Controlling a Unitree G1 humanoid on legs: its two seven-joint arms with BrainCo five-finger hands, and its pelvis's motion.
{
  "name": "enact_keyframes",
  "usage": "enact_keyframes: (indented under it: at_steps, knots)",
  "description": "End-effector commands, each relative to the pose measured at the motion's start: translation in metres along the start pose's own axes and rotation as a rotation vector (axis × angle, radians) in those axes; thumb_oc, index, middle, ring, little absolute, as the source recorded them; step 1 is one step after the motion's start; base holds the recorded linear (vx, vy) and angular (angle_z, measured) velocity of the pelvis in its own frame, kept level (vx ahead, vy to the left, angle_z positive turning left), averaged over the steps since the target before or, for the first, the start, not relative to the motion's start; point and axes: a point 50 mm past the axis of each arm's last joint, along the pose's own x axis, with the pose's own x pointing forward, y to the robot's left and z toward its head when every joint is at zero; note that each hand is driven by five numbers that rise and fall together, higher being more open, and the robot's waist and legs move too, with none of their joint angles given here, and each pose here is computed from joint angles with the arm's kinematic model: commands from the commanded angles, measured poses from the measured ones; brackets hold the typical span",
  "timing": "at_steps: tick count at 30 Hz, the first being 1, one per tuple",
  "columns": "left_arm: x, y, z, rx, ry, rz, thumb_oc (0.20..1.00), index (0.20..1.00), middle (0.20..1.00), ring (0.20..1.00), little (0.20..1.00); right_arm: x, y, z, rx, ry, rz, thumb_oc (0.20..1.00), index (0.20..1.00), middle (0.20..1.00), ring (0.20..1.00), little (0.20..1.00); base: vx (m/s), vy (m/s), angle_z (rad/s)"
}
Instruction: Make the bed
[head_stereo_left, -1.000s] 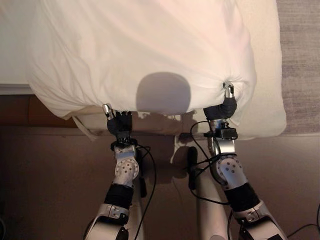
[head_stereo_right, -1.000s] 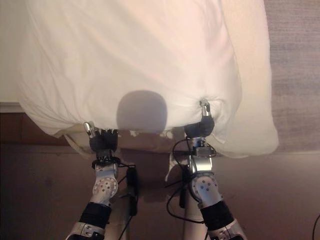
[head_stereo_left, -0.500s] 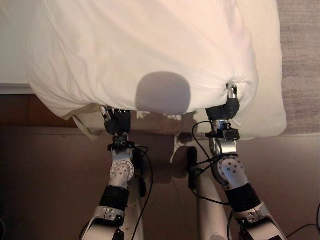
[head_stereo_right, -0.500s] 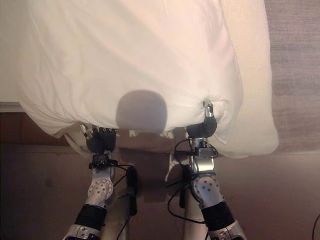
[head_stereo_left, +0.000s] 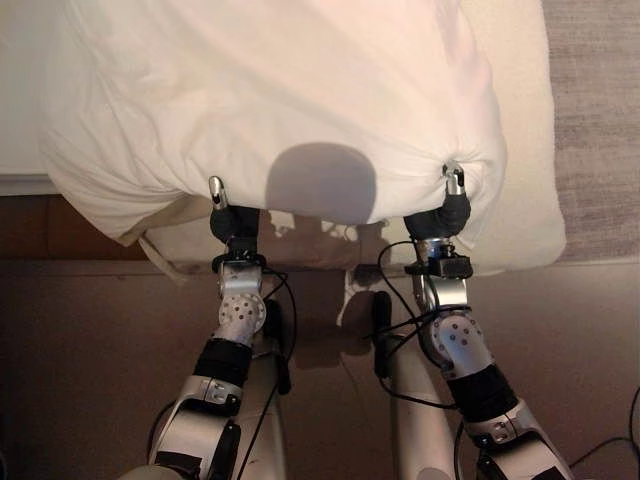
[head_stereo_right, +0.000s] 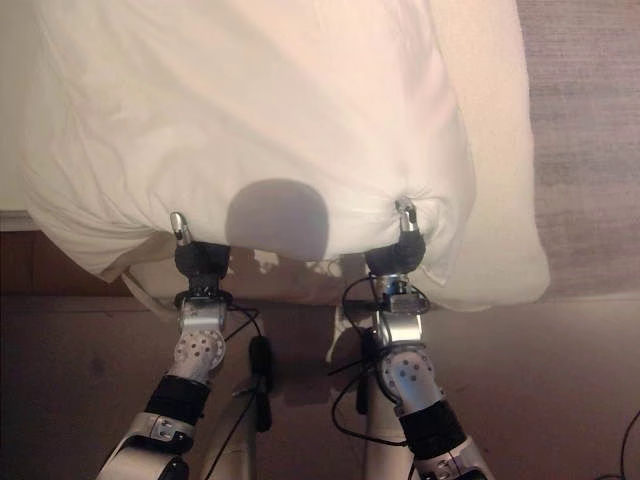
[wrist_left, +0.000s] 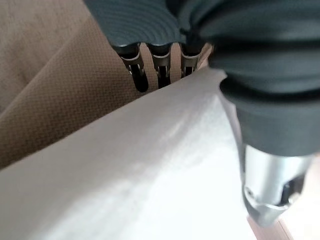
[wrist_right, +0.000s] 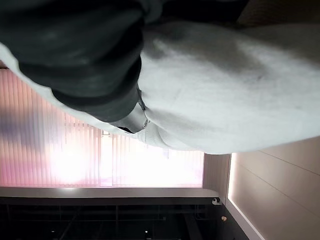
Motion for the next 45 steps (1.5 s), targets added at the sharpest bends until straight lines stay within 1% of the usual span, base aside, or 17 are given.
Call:
enact_keyframes:
  at_steps: [1,5,6,7,8,14,19,21,26,29,30,32,33,36,37,40,45]
  knots:
    - [0.009,-0.023,-0.01,0.055,-0.007,-0.083,1.0,1.0,1.0,1.0,1.0,-0.002,0.023,0.004,0.029,-0.039,0.148,0.2,0.2,0.2,0.2,0.2,0.0,0.0,0.0]
    - [0.009,-0.027,-0.002,0.001,-0.068,-0.088,1.0,1.0,1.0,1.0,1.0,-0.006,0.02,0.005,0.026,-0.035,0.125,0.2,0.2,0.2,0.2,0.2,0.0,0.0,0.0]
    - [0.008,-0.027,-0.002,0.001,-0.068,-0.088,0.724,0.724,0.724,0.724,0.724,-0.006,0.02,0.004,0.026,-0.035,0.125,0.2,0.2,0.2,0.2,0.2,0.0,0.0,0.0]
    - [0.008,-0.028,-0.001,-0.012,-0.076,-0.094,0.278,0.278,0.278,0.278,0.278,-0.006,0.02,0.005,0.027,-0.035,0.124,0.2,0.2,0.2,0.2,0.2,0.0,0.0,0.0]
    - [0.007,-0.027,0.001,-0.023,-0.088,-0.091,0.2,0.2,0.2,0.2,0.2,-0.007,0.019,0.005,0.024,-0.036,0.119,0.2,0.2,0.2,0.2,0.2,0.0,0.0,0.0]
    - [0.005,-0.026,0.005,-0.059,-0.129,-0.08,0.2,0.2,0.2,0.2,0.2,-0.008,0.018,0.005,0.021,-0.043,0.108,0.2,0.2,0.2,0.2,0.2,0.0,-0.006,0.0]
    - [0.002,-0.022,0.011,-0.08,-0.18,-0.033,0.2,0.2,0.2,0.2,0.2,-0.01,0.015,0.009,0.0,-0.038,0.087,0.2,0.2,0.2,0.2,0.2,-0.02,-0.037,-0.03]
    - [-0.003,-0.015,0.016,-0.096,-0.211,0.003,0.2,0.2,0.2,0.2,0.2,-0.015,0.009,0.013,-0.028,-0.032,0.047,0.2,0.2,0.2,0.2,0.2,0.01,-0.065,-0.09]
    - [-0.021,0.017,0.038,-0.063,-0.304,0.168,0.2,0.2,0.2,0.2,0.2,-0.031,-0.012,0.033,-0.124,-0.063,-0.099,0.2,0.2,0.2,0.2,0.2,0.03,-0.139,-0.08]
    - [-0.036,0.039,0.058,0.002,-0.385,0.331,0.2,0.2,0.2,0.2,0.2,-0.049,-0.032,0.059,-0.258,-0.122,-0.294,0.2,0.2,0.2,0.2,0.2,0.03,-0.193,-0.03]
    - [-0.036,0.039,0.058,0.003,-0.385,0.332,0.2,0.2,0.2,0.2,0.2,-0.049,-0.032,0.059,-0.258,-0.123,-0.294,0.2,0.2,0.2,0.2,0.2,-0.02,-0.135,0.0]
    - [-0.043,0.046,0.067,0.018,-0.426,0.379,0.2,0.2,0.2,0.2,0.2,-0.06,-0.042,0.069,-0.323,-0.116,-0.385,0.2,0.2,0.2,0.2,0.2,-0.02,-0.075,0.05]
    - [-0.055,0.056,0.081,0.048,-0.482,0.433,0.2,0.2,0.2,0.2,0.2,-0.075,-0.051,0.081,-0.385,-0.109,-0.461,0.2,0.2,0.2,0.2,0.2,-0.01,-0.051,0.13]
    - [-0.061,0.057,0.089,0.069,-0.52,0.452,0.2,0.2,0.2,0.2,0.2,-0.084,-0.053,0.088,-0.423,-0.111,-0.509,0.2,0.2,0.2,0.2,0.2,-0.02,0.082,0.33]
    - [-0.062,0.058,0.095,0.078,-0.558,0.482,0.2,0.2,0.2,0.2,0.2,-0.09,-0.058,0.095,-0.471,-0.137,-0.574,0.2,0.2,0.2,0.2,0.2,-0.02,0.131,0.31]
    - [-0.061,0.057,0.096,0.085,-0.571,0.508,0.2,0.2,0.2,0.2,0.2,-0.091,-0.061,0.102,-0.525,-0.157,-0.63,0.2,0.2,0.2,0.2,0.2,-0.05,0.313,0.09]
    - [-0.053,0.047,0.102,0.139,-0.57,0.455,0.2,0.2,0.2,0.2,0.2,-0.091,-0.064,0.1,-0.555,-0.127,-0.65,0.2,0.2,0.2,0.2,0.2,-0.09,0.436,0.04]
